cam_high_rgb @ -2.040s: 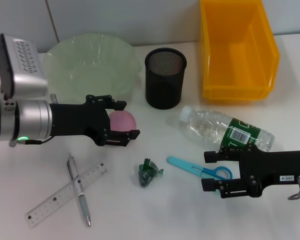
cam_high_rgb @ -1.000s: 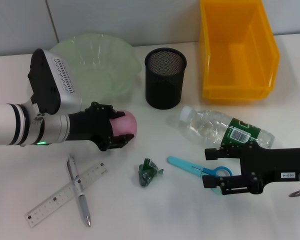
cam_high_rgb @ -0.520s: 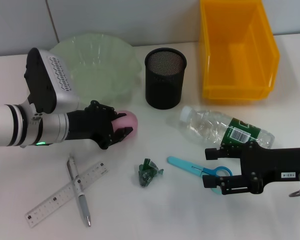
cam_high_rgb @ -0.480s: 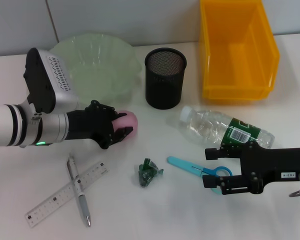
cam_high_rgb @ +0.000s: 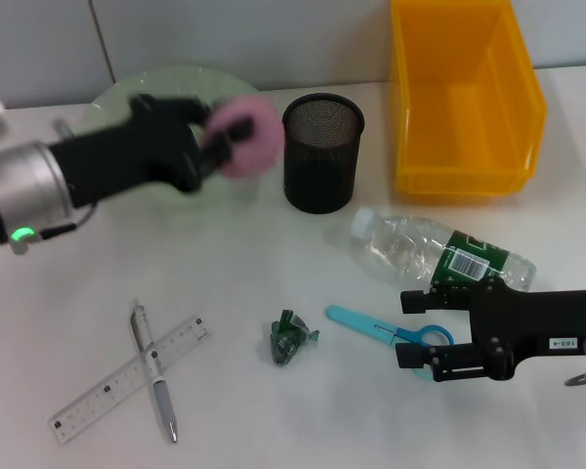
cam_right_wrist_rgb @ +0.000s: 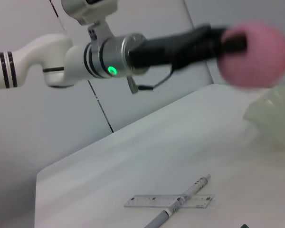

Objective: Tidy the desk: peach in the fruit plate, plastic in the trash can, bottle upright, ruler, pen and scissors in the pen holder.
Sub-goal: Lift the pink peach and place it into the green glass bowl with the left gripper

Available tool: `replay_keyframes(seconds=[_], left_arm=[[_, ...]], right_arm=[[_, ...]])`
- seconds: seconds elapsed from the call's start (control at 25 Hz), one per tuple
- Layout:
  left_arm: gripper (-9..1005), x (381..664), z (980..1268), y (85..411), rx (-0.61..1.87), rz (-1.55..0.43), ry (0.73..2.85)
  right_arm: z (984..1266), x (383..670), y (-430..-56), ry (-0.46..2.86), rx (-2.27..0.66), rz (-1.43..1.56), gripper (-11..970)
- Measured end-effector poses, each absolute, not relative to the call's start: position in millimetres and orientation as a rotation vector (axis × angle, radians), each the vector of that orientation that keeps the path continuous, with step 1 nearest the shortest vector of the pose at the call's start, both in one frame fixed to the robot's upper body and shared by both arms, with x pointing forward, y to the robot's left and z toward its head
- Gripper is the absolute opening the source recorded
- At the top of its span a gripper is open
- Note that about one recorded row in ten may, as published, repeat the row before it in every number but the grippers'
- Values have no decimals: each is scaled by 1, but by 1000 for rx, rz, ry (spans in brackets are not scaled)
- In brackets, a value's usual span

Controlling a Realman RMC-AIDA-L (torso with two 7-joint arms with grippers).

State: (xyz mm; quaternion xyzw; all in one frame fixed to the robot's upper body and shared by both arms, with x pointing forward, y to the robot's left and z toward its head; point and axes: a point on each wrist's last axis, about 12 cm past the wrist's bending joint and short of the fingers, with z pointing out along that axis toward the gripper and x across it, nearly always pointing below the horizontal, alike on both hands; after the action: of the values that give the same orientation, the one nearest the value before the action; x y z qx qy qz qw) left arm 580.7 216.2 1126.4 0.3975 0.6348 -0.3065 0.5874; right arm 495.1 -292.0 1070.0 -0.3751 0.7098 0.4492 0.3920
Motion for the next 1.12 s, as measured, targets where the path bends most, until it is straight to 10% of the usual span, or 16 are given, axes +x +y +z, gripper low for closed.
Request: replay_keyframes(seconds=[1.12], left_arm=[[123,646,1086,214,565,-347,1780]], right_arm=[[1071,497,-289,1792,-961,1147,769]])
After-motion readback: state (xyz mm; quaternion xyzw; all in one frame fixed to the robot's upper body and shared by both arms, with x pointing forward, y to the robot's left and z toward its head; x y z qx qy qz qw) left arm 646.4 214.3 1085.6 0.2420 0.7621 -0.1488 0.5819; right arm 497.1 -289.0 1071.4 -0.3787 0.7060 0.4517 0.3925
